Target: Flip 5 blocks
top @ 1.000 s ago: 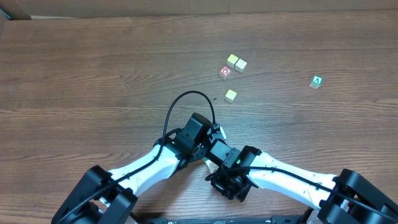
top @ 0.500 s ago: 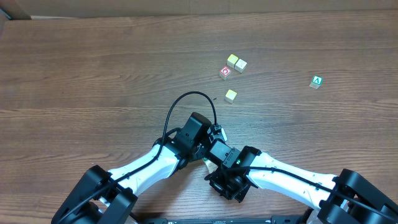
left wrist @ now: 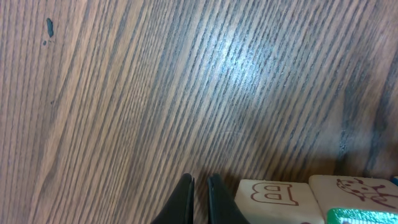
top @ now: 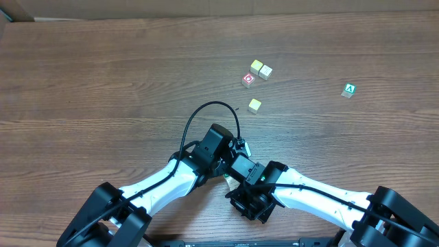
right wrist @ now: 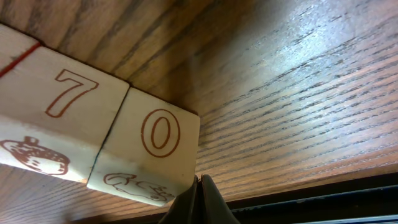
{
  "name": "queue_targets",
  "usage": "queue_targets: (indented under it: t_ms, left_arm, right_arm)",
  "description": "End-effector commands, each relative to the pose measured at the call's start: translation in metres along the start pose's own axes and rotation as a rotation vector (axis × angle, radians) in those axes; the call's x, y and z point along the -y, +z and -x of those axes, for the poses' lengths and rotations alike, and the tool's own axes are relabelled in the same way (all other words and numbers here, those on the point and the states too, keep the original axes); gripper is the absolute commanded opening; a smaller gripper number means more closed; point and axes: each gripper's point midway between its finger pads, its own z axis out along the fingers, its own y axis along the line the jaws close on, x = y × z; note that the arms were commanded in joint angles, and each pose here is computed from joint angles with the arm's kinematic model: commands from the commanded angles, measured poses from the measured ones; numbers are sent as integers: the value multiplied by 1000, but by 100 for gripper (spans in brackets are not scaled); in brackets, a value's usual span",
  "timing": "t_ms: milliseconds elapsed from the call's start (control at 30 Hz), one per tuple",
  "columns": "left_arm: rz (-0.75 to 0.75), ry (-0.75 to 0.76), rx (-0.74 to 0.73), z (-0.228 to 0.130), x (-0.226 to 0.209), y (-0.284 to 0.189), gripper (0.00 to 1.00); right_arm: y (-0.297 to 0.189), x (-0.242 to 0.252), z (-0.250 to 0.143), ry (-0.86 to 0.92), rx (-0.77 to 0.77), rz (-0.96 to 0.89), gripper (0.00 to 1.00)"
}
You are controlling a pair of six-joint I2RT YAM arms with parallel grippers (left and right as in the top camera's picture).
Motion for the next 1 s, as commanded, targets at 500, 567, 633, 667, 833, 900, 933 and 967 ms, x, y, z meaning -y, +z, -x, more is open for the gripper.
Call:
queue_targets:
  t_ms: [500,567,633,667,833,900,933,967]
  left_arm:
    - [-191,50,62,7,44,2,4]
    - [-191,61,63,7,44,2,4]
    - [-190,69,64,7,44,2,4]
    - [-190,72,64,7,44,2,4]
    - [-190,87,65,7,44,2,4]
    - [-189,88,66,7,44,2,4]
    - [-190,90,66,7,44,2,4]
    - [-190,90,66,7,44,2,4]
  right_arm:
    - [-6,-13,30,-57,173,42,4]
    - [-6,-11,32,-54,181,32,4]
    - [-6,-10,32,-53,184,28,4]
    - [-6,-10,32,-53,184,29,4]
    - [-7,-11,35,-54,198,32,4]
    - [-7,-11,35,-54,199,33,4]
    - [-7,-11,35,-54,199,33,4]
    - [-7,-11,35,-54,199,34,4]
